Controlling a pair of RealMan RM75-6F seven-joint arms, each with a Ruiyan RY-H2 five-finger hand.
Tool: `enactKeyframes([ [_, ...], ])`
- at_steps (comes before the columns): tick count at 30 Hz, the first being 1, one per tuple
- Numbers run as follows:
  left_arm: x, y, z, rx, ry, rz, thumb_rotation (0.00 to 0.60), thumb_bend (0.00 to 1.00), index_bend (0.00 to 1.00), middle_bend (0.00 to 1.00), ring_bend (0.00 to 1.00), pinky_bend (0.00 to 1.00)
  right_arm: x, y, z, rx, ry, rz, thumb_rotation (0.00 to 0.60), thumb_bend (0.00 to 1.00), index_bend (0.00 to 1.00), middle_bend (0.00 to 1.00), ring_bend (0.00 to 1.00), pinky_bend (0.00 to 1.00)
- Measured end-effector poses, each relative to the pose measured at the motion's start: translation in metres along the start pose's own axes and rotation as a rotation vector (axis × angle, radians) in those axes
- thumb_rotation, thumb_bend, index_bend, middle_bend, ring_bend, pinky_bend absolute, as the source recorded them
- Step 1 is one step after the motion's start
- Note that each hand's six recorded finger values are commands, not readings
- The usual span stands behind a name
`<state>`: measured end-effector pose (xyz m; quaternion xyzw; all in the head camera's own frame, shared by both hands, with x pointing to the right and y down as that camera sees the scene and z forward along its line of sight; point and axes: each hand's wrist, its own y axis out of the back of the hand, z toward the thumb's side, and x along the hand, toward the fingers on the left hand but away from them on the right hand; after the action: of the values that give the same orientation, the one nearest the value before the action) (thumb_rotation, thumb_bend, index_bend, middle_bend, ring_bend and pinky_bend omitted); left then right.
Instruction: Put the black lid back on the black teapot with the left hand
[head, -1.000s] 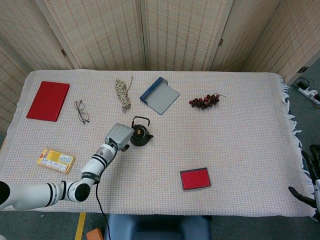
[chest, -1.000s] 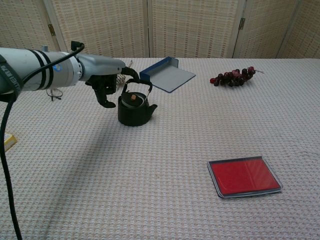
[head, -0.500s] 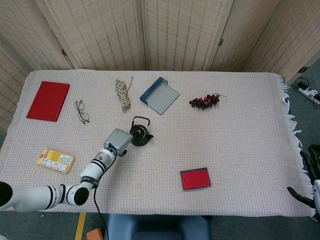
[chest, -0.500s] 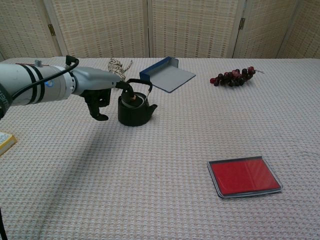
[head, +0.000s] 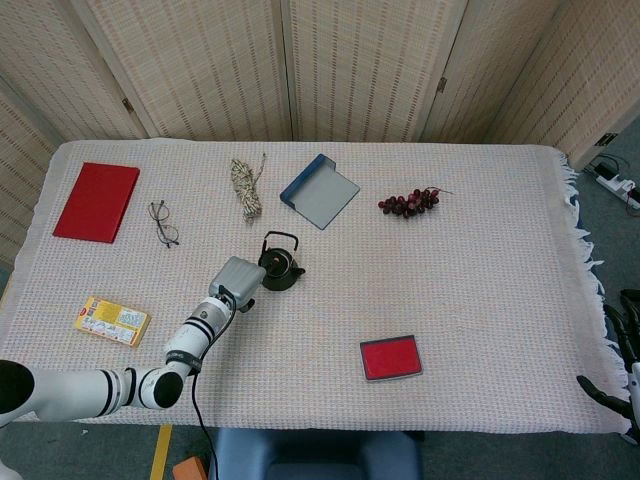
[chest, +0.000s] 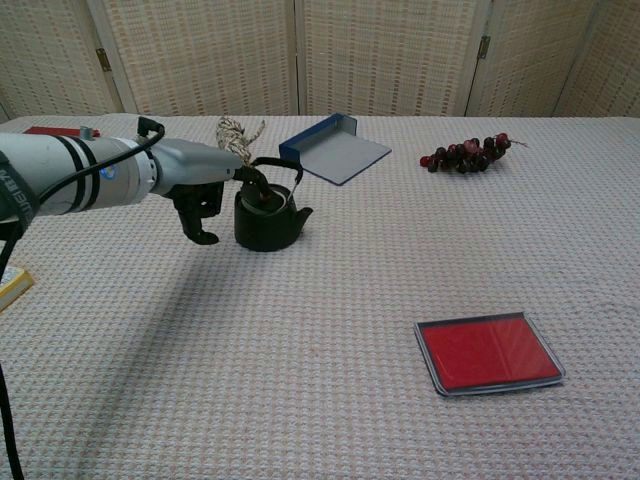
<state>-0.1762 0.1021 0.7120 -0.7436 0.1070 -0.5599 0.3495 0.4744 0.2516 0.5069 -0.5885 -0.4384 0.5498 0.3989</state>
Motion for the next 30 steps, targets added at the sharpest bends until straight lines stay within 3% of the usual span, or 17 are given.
enactKeyframes([
  [13,-0.008,0.007,-0.021,-0.053,0.022,0.029,0.6,0.32,0.14,0.94,0.94,0.88,-0.001,0.001,0.004,0.003,0.008,-0.001,0.6,0.08,0.0,0.03,0.15,0.0],
  [19,-0.009,-0.001,-0.03,-0.044,0.038,0.014,0.6,0.32,0.14,0.94,0.94,0.88,-0.001,0.0,0.005,0.003,0.01,0.0,0.6,0.08,0.0,0.03,0.15,0.0],
  [30,-0.011,-0.002,-0.025,-0.064,0.02,0.019,0.6,0.32,0.14,0.94,0.94,0.87,0.0,0.002,0.004,0.005,0.006,-0.005,0.6,0.08,0.0,0.03,0.15,0.0],
])
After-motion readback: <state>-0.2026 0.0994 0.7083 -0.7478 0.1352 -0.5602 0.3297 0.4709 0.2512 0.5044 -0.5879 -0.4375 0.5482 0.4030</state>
